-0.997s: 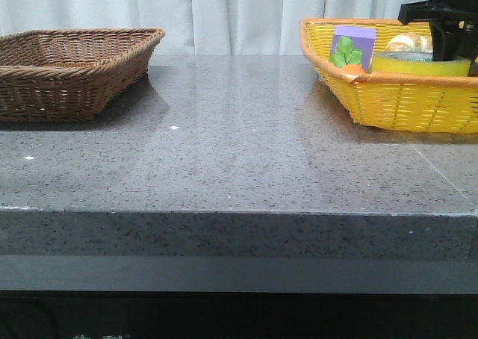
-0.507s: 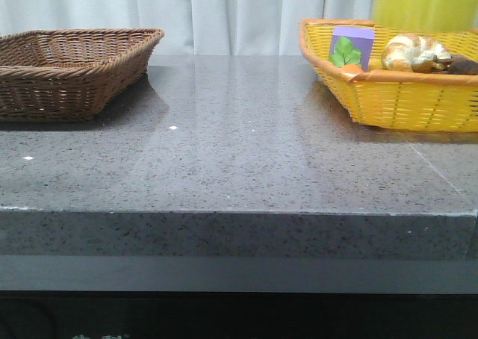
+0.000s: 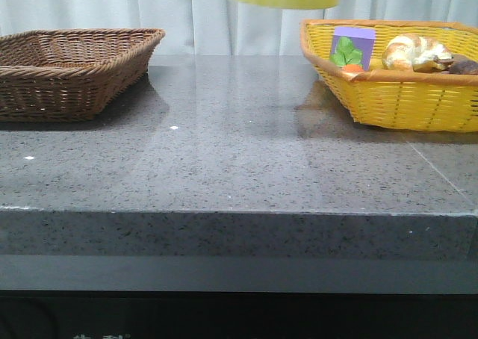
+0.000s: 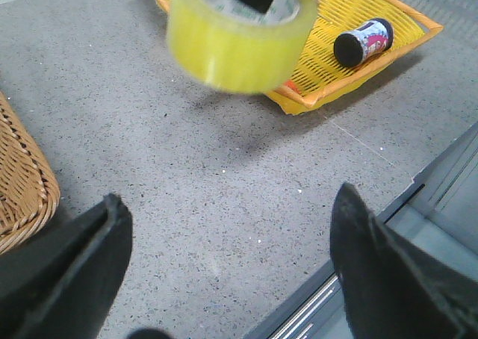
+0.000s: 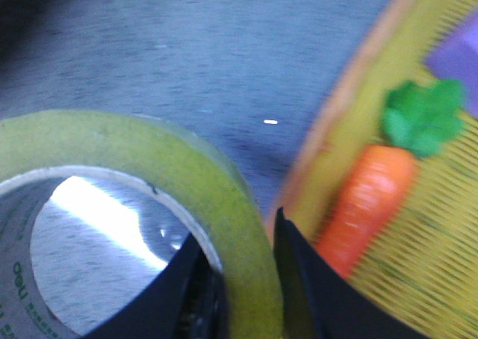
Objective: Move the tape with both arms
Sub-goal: 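Lift the yellow tape roll out of the yellow basket with right gripper, then set the tape roll on the table and open the right gripper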
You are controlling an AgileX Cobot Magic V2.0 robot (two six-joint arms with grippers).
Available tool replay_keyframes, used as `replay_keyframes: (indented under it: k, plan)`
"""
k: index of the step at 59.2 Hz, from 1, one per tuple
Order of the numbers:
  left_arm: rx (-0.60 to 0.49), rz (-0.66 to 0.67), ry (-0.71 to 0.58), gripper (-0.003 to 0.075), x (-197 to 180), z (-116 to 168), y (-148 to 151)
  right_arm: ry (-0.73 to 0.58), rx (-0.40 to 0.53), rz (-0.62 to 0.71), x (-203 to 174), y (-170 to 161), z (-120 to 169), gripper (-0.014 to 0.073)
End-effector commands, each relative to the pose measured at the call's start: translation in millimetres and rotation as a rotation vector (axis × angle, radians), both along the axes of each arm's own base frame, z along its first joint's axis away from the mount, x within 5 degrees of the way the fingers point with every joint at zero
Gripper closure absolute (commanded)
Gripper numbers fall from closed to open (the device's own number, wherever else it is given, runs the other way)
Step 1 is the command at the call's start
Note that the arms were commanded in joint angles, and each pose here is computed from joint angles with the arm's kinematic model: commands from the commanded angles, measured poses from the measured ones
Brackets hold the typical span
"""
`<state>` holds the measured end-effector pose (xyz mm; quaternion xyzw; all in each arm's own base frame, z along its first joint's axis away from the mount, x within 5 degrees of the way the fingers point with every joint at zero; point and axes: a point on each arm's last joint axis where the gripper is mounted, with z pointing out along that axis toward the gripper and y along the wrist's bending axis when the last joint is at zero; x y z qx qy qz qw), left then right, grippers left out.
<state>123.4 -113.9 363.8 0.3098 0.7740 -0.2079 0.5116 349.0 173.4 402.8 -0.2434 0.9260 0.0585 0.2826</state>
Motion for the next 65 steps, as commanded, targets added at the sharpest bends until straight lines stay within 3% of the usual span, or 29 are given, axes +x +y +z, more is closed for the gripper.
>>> replay_keyframes:
  k: [1, 13, 34, 43, 54, 65]
  plan:
    - [-0.084, -0.001, -0.079, 0.0174, -0.2, 18.8, -1.1, -0.107, 0.051, 0.049, -10.1, 13.4, 20.6, 0.0501]
    - [-0.084, -0.001, -0.079, 0.0174, -0.2, 18.8, -1.1, -0.060, 0.028, 0.096, 4.9, 44.2, -13.8, 0.0501]
    - [-0.084, -0.001, -0.079, 0.0174, -0.2, 18.8, -1.1, -0.005, -0.002, 0.097, 36.6, 63.7, -68.1, 0.0501]
    - [-0.084, -0.001, -0.079, 0.0174, -0.2, 18.8, -1.1, -0.001, -0.004, 0.097, 37.9, 64.5, -70.7, 0.0454]
    - [-0.084, -0.001, -0.079, 0.0174, -0.2, 18.8, -1.1, -0.005, -0.002, 0.095, 37.9, 63.8, -69.1, 0.0258]
    - [-0.084, -0.001, -0.079, 0.0174, -0.2, 18.8, -1.1, -0.045, 0.021, 0.094, 28.9, 58.3, -47.7, 0.0247]
